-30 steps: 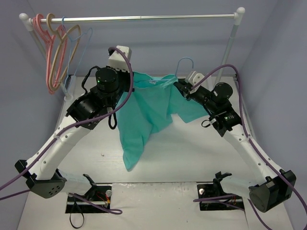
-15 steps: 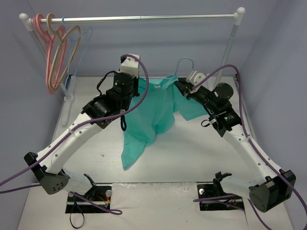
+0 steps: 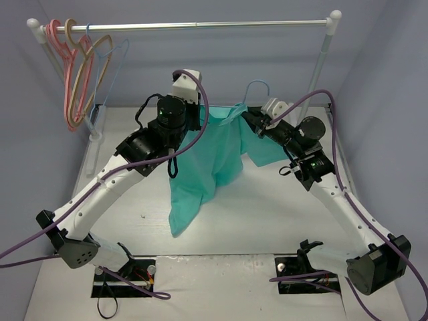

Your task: Place the t-shirt on the hanger

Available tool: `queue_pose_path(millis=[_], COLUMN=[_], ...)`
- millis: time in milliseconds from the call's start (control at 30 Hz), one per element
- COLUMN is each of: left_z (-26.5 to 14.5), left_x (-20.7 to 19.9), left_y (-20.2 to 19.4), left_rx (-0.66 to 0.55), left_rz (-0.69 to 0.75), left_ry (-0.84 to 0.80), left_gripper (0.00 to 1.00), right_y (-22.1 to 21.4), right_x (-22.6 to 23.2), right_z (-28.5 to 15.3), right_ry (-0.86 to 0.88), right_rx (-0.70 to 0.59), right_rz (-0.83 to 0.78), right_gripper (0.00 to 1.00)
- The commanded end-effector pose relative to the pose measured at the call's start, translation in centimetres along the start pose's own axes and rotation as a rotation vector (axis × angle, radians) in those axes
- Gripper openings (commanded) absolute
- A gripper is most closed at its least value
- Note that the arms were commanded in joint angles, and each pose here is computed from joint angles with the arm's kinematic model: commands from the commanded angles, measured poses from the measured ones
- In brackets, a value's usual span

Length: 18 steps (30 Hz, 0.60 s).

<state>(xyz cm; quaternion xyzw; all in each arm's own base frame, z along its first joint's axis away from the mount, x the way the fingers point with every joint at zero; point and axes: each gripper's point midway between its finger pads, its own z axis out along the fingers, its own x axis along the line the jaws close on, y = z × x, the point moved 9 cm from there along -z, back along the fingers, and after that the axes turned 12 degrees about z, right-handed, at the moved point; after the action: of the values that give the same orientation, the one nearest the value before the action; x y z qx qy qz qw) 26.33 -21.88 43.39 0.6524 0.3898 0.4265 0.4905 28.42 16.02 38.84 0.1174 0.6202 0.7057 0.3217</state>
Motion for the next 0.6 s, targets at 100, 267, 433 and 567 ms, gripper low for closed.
queue_pose_path(millis=[100, 267, 433, 567], left_z=[-0.7, -1.0, -2.0, -2.6], left_x=[-0.4, -1.0, -1.8, -1.6], left_y=[4.8, 5.2, 5.0, 4.3], left_rx=[-0.18, -0.186, -0.185, -0.174], left_rz=[-0.078, -0.106, -0.123, -0.078], left_ry=[-0.109, -0.177, -0.298, -0.321], left_gripper=[0.15, 0.15, 0.17, 0.27], right_y=[3.5, 3.5, 3.3, 3.1], right_x=[0.3, 0.2, 0.1, 0.1], right_z=[1.1, 1.0, 1.0, 1.2], right_ry=[0.034, 0.027, 0.022, 0.032], right_rx=[-0.187, -0.187, -0.174, -0.171], right_rz=[-0.07, -0.081, -0.09, -0.089], right_gripper=[0.0, 0.0, 0.0, 0.0])
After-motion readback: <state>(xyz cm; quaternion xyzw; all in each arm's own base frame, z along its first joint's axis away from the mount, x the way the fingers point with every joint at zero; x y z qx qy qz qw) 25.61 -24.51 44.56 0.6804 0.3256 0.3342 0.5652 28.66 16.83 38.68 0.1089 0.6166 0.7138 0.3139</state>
